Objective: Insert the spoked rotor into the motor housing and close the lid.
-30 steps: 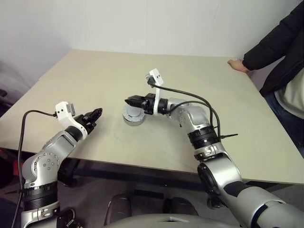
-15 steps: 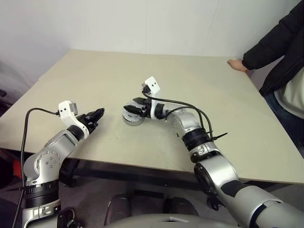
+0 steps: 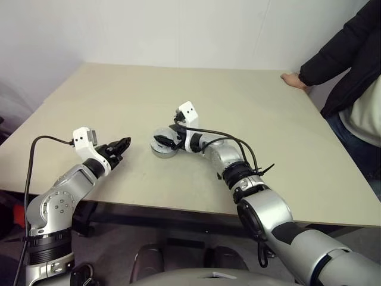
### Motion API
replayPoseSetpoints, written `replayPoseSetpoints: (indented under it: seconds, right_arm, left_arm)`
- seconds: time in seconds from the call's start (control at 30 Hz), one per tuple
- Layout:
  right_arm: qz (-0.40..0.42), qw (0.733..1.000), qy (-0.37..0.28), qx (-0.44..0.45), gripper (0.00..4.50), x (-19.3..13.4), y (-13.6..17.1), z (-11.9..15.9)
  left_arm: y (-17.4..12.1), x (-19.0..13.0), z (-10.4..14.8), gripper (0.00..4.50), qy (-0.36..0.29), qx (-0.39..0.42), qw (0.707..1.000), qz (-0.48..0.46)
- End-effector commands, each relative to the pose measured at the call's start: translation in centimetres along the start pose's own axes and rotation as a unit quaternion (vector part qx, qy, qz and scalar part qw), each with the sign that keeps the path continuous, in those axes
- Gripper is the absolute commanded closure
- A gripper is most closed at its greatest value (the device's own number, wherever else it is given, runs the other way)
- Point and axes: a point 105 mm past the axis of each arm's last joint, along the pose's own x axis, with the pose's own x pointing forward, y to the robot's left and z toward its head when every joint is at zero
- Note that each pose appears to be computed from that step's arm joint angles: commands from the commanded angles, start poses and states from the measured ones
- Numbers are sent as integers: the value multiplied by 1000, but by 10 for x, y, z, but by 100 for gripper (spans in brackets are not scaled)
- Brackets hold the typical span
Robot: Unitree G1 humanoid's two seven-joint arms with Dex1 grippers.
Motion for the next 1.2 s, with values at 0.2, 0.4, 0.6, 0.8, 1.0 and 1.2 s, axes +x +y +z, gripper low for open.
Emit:
replayPoseSetpoints:
  seconds: [0.2, 0.4, 0.6, 0.8, 1.0, 1.2]
  right_arm:
    - [22, 999, -33, -35, 2, 3, 8, 13]
    - [29, 998, -28, -40, 2, 4, 12, 5]
    - [17, 999, -16, -36, 2, 5, 9, -4]
    - [8, 999, -6, -45, 2, 4, 6, -10]
    - [4, 997, 1, -74, 2, 3, 5, -16]
    - [-8, 996, 1, -86, 2, 2, 1, -15]
  left_arm:
    - [-3, -4, 17, 216, -26, 15, 1000, -3]
    - [0, -6, 19, 216, -28, 15, 1000, 1]
    - [-2, -7, 22, 216, -29, 19, 999, -1]
    - [-4, -7, 22, 216, -30, 20, 999, -2]
    - [-2, -8, 25, 216, -33, 20, 999, 2]
    - [-1, -9, 26, 216, -36, 21, 999, 5]
